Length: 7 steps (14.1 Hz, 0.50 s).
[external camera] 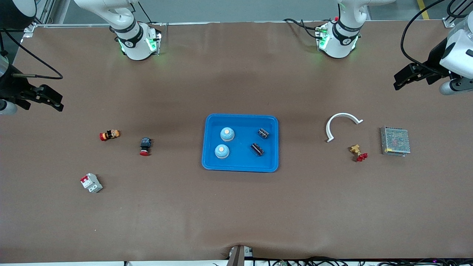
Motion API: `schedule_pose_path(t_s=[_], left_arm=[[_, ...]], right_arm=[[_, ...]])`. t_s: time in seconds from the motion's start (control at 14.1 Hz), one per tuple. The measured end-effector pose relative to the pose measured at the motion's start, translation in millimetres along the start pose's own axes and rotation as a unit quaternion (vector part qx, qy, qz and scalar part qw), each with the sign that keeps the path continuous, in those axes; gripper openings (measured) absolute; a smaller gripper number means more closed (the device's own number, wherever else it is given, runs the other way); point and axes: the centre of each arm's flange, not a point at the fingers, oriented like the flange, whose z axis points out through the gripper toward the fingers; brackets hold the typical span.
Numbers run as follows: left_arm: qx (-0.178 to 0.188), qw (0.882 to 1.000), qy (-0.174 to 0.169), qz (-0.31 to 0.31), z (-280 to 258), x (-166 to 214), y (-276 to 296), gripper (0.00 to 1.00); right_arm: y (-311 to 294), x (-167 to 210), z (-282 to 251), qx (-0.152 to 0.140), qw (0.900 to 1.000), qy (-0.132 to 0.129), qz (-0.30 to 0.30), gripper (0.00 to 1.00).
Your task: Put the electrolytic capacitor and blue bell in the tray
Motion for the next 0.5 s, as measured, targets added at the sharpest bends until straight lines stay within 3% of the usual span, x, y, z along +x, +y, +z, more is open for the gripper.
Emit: schedule_pose_path(t_s=[0.5], left_arm=[[0.000, 1.000, -0.001, 0.000, 1, 1, 0, 1.00]], right_arm=[[27, 0, -13, -0.002, 1.000, 0.003, 0.024, 1.00]])
